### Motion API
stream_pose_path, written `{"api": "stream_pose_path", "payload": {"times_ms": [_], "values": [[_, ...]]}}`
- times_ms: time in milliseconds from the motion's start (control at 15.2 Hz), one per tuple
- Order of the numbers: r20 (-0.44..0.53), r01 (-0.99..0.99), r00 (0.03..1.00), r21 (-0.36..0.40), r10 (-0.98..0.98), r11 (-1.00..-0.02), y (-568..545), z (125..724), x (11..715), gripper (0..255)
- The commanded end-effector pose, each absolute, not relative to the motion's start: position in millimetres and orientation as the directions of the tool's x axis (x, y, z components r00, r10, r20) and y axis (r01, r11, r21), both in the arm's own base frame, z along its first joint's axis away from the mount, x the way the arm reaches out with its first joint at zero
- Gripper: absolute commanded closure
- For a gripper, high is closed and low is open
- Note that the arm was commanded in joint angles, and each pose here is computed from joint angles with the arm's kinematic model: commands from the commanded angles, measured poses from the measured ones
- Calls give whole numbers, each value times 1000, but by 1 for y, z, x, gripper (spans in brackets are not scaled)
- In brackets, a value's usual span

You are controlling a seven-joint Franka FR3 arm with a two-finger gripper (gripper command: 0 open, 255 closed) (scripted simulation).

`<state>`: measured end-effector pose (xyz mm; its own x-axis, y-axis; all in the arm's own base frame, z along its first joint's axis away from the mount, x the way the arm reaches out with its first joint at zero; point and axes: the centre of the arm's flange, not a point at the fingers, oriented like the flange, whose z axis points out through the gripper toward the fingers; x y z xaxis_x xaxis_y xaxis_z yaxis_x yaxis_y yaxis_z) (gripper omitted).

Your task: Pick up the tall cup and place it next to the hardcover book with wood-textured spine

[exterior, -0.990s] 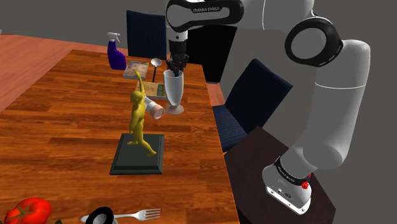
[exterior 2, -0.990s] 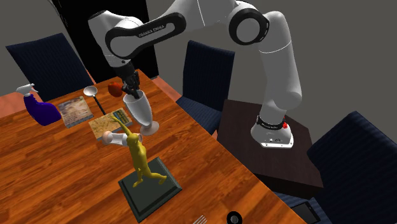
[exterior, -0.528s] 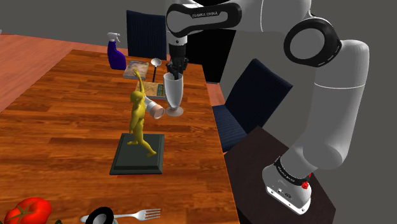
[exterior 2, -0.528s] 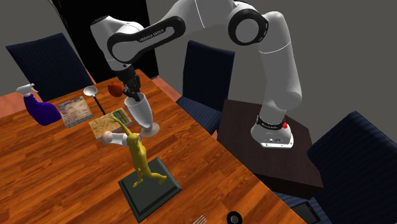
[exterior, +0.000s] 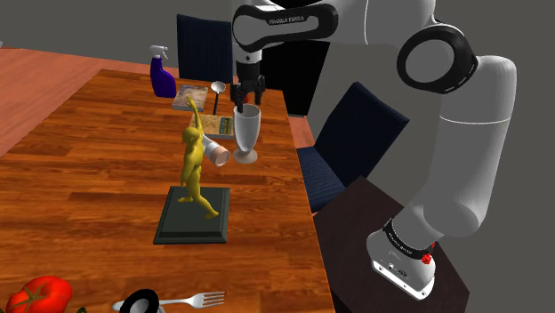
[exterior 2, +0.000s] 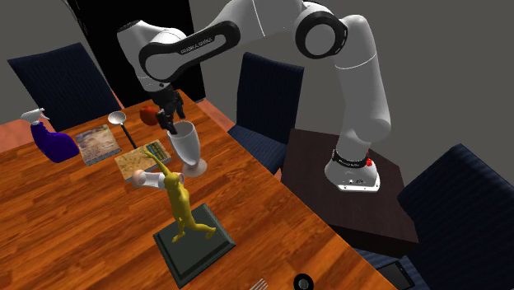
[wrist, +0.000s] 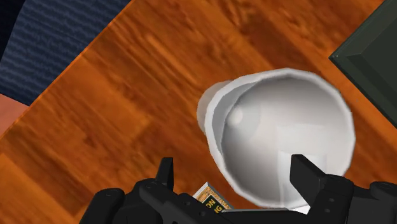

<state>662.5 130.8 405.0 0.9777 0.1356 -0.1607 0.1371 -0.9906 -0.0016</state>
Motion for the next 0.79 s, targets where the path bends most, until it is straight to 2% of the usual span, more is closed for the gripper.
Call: {"api": "stream_pose_path", "payload": {"times_ms": [0, 264, 726], "values": [[-160, 137, 978, -2, 136, -991, 131, 405, 663, 0], [-160, 137, 978, -2, 136, -991, 132, 454, 671, 0], [-160, 137, 978, -2, 136, -991, 132, 454, 671, 0]]}}
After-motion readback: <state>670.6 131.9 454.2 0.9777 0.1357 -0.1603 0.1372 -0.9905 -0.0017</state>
